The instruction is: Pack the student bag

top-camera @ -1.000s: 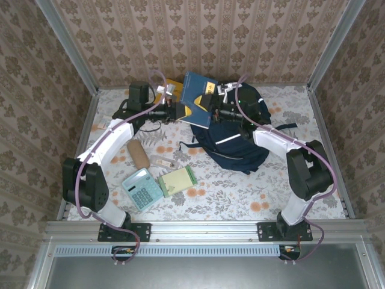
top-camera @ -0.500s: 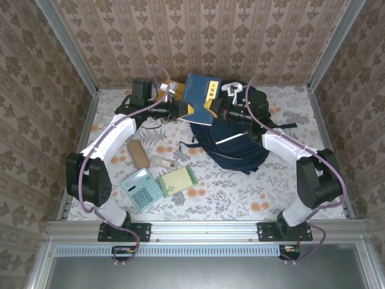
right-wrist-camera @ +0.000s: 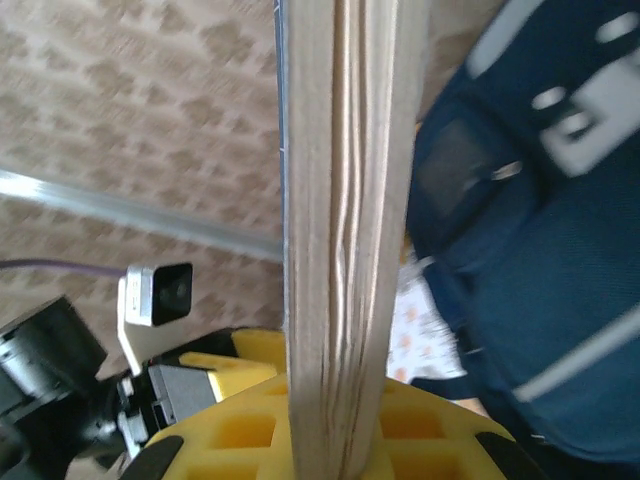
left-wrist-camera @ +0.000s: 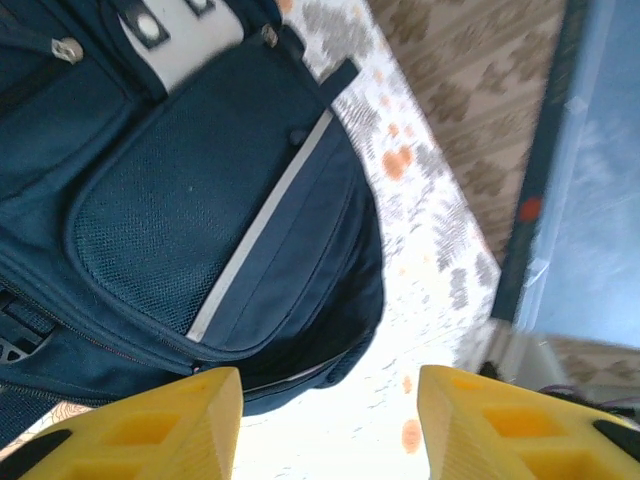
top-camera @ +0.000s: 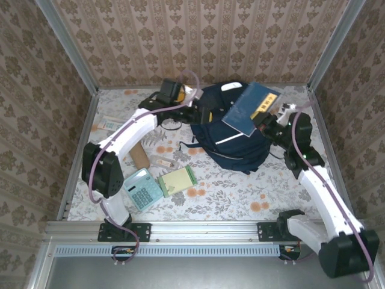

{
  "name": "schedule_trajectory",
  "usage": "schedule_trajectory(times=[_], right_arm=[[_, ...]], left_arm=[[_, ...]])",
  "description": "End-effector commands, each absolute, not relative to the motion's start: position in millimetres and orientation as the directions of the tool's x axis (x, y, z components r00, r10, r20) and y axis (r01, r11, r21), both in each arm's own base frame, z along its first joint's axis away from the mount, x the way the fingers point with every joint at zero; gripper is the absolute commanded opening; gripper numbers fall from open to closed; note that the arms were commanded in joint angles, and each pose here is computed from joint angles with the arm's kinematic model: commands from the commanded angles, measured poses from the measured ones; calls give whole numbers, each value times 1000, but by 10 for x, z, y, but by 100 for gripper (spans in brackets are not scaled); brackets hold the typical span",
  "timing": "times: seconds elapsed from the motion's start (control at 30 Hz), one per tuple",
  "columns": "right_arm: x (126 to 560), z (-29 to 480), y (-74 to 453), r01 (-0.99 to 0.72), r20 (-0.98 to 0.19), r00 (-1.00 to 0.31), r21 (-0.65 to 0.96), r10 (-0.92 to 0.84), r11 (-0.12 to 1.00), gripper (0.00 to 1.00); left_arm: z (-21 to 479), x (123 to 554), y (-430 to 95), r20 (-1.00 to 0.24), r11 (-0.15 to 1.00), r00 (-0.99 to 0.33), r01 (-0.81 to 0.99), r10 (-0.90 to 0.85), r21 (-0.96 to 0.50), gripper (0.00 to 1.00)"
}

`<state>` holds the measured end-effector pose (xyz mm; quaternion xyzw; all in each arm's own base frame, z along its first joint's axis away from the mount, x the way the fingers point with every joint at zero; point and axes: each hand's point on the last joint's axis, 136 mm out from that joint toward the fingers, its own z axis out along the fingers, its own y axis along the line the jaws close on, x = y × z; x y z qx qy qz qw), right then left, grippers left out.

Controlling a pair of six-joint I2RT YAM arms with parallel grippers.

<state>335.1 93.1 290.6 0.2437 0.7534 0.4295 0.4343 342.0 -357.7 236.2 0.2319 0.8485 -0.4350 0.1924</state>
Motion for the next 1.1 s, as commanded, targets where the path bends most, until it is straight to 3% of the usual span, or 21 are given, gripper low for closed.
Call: schedule_trajectory(times=[0.0,0.17,0.4,0.67,0.9,1.0,1.07], right_arm=[[3056,2459,434,243,-485,-441,746,755,621,0],[2726,2306,92,383,-468,-374,709,801,592,0],[2466,2285,-60,432,-470,-317,701,823,567,0],[2399,2178,-22,447,-415,-335,720,846,530,0],[2398,2163,9,440,-390,-340,738,856,511,0],[2407,2152,24,437,-378,-341,747,861,501,0],[2407,2152,23,437,-376,-338,750,863,497,0]], left_arm=[[2059,3409,-3741,-552,592,-760,631,342,-501,46],[1723,3226,-4196,-545,559,-677,728,496,-396,44],[1305,3215,-4653,-555,540,-528,826,643,-162,46],[1015,3214,-4916,-545,481,-374,875,750,62,57],[762,3317,-4917,-489,467,-310,851,815,239,57],[672,3378,-4891,-467,462,-300,841,832,281,49],[673,3408,-4860,-460,465,-301,832,835,301,29]])
